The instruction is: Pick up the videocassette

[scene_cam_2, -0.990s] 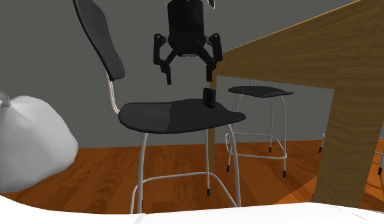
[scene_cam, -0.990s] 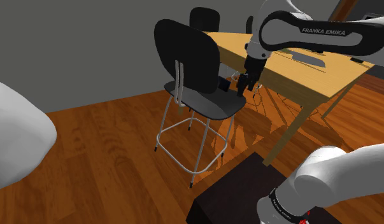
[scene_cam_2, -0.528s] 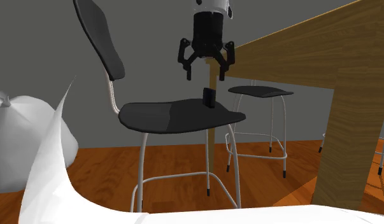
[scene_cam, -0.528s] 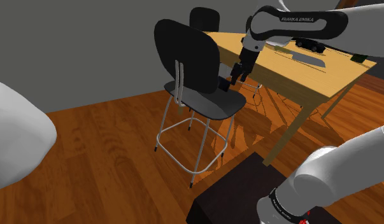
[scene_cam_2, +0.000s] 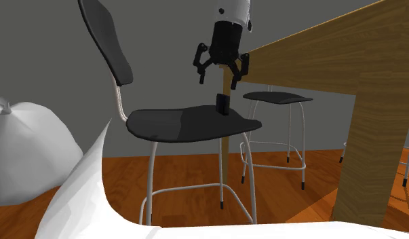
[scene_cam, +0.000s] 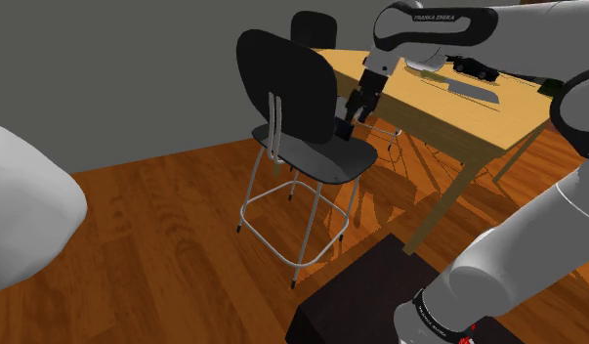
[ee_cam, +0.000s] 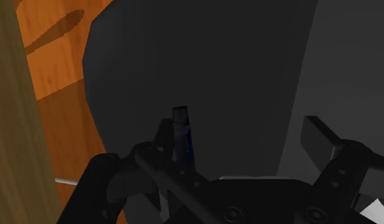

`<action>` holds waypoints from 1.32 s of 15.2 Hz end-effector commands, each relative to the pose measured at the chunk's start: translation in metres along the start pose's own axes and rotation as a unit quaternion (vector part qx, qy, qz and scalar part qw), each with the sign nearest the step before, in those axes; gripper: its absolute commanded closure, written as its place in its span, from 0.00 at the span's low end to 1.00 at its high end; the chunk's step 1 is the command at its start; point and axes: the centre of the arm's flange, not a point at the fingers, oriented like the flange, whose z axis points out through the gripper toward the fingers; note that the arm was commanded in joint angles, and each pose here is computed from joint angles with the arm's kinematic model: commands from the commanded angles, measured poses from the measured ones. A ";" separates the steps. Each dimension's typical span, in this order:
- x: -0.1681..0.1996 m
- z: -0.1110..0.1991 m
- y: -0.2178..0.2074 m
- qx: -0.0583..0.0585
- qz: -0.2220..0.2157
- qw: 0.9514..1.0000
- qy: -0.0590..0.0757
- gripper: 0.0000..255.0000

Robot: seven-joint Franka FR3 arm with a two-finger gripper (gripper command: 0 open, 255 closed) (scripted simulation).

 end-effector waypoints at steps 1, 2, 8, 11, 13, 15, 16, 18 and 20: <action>0.004 0.007 0.023 -0.046 0.002 0.999 0.027 0.00; 0.004 0.012 0.024 -0.046 0.002 0.999 0.027 0.00; 0.011 0.033 0.026 -0.046 0.001 0.999 0.027 1.00; 0.022 0.040 0.021 -0.046 0.000 0.999 0.027 1.00; 0.016 0.039 0.019 -0.046 0.000 0.999 0.027 1.00; 0.016 0.042 0.022 -0.046 0.000 0.999 0.027 1.00; 0.004 0.025 0.026 -0.046 0.002 0.999 0.027 1.00; 0.004 0.015 0.024 -0.046 0.002 0.999 0.027 1.00; 0.004 0.004 0.023 -0.046 0.002 0.999 0.027 1.00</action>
